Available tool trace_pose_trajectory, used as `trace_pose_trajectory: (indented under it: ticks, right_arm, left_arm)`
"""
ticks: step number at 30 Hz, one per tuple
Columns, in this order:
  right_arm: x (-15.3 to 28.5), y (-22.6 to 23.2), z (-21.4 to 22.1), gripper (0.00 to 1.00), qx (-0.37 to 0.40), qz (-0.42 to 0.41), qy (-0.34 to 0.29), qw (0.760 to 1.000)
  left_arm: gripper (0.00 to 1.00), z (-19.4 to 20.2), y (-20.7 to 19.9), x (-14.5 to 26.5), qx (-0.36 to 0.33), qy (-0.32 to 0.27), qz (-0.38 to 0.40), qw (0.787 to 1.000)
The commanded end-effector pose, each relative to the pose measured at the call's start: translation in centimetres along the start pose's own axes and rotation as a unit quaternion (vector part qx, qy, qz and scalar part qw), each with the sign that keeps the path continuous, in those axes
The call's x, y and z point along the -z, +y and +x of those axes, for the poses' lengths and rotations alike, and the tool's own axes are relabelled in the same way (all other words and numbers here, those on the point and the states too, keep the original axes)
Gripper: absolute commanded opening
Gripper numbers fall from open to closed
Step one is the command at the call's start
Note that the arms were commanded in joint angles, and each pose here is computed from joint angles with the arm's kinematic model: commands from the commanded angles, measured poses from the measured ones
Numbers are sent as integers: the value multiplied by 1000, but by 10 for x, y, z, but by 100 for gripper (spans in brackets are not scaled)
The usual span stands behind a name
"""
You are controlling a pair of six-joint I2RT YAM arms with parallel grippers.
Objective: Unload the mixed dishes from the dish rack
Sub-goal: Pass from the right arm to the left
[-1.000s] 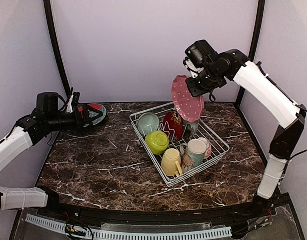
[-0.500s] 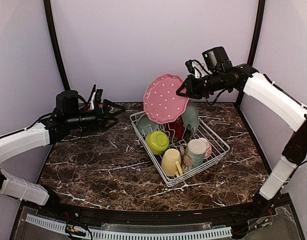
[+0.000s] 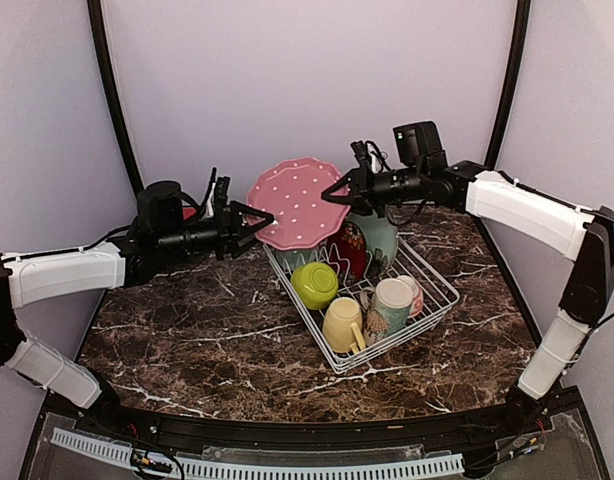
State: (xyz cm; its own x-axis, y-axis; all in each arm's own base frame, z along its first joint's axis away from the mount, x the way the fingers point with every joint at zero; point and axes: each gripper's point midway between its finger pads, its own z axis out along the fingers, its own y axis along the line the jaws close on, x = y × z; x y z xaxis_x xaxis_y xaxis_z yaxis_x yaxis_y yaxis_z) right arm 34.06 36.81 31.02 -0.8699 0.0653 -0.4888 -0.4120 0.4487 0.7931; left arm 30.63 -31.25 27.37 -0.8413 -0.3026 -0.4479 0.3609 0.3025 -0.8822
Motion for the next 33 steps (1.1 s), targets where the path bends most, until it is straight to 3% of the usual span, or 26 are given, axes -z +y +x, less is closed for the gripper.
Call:
trace_pose_trajectory:
  ticks: [1, 6, 10, 11, 15, 19, 20, 33]
  right_arm:
    - [12, 59, -25, 0, 50, -110, -43, 992]
    - [8, 51, -22, 0, 48, -107, -44, 992]
    - [4, 43, -19, 0, 57, -97, -41, 993]
    - [4, 40, -20, 5, 59, -92, -41, 993]
    - [5, 32, -19, 35, 70, -82, -41, 993]
    - [12, 15, -24, 89, 80, -54, -51, 994]
    - [15, 7, -26, 97, 79, -41, -55, 995]
    - [69, -34, -40, 99, 135, 112, -79, 981]
  left_arm:
    - [48, -18, -22, 1, -12, -34, 28, 999]
    - [22, -18, -19, 1, 2, -37, 25, 999]
    - [8, -20, -17, 1, 11, -38, 23, 999]
    - [4, -21, -19, 1, 10, -35, 26, 999]
    - [1, -27, -15, 5, 26, -37, 27, 999]
    - [1, -40, -4, 19, 50, -47, 23, 997]
    - [1, -45, 1, 25, 54, -54, 21, 997]
    - [1, -130, 89, 134, 98, -161, -103, 977]
